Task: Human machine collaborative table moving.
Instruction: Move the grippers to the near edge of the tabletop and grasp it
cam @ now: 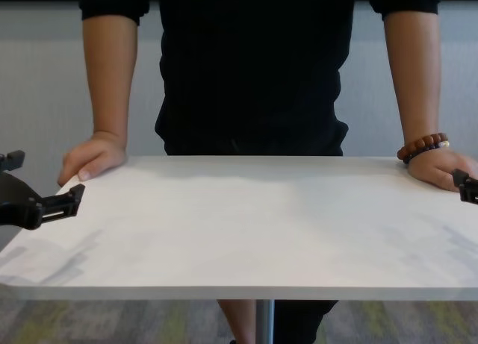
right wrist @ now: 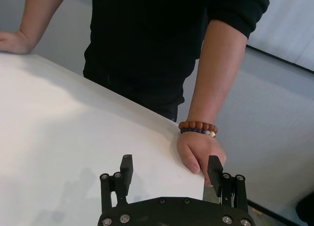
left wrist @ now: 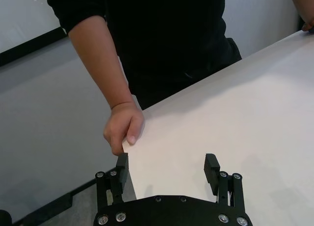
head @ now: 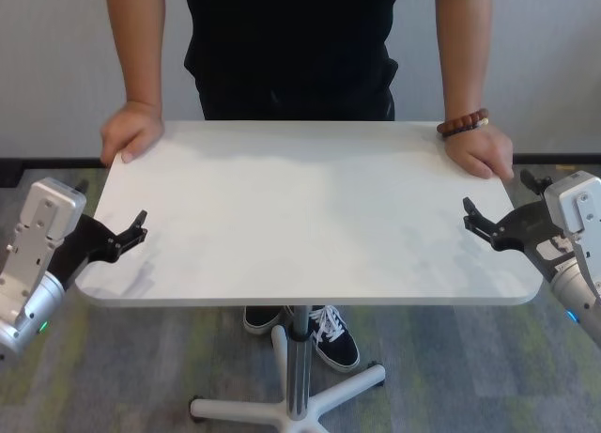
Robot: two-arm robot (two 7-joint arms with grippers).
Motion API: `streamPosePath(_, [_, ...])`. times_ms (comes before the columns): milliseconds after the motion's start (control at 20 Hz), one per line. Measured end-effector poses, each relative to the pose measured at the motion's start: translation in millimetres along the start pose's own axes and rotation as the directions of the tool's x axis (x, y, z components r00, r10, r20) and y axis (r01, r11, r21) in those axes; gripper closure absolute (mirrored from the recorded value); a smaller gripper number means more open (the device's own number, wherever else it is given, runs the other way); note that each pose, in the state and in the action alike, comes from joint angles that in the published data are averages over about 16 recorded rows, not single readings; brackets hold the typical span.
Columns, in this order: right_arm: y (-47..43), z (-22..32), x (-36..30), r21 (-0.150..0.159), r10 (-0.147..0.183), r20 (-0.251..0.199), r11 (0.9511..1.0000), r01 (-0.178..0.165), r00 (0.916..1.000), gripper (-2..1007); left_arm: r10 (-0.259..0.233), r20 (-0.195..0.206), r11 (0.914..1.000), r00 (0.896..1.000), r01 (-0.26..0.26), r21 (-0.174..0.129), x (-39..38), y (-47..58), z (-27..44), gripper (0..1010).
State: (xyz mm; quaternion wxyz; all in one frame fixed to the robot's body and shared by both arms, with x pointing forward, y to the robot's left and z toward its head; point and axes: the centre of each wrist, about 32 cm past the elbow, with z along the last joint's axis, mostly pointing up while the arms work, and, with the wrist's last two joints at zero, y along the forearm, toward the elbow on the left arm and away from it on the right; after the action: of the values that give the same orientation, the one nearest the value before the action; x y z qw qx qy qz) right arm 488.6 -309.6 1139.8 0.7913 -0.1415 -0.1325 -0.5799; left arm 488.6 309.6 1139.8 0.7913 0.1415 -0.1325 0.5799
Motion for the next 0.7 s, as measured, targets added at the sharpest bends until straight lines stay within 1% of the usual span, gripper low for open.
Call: streamPosePath(700, [0.0, 0.0, 0.0, 0.000, 0.000, 0.000, 1.0000, 0.000, 1.0000, 1, 0.000, 0.000, 1.0000, 1.000, 0.000, 0.000, 0.0, 0.0, 0.0, 10])
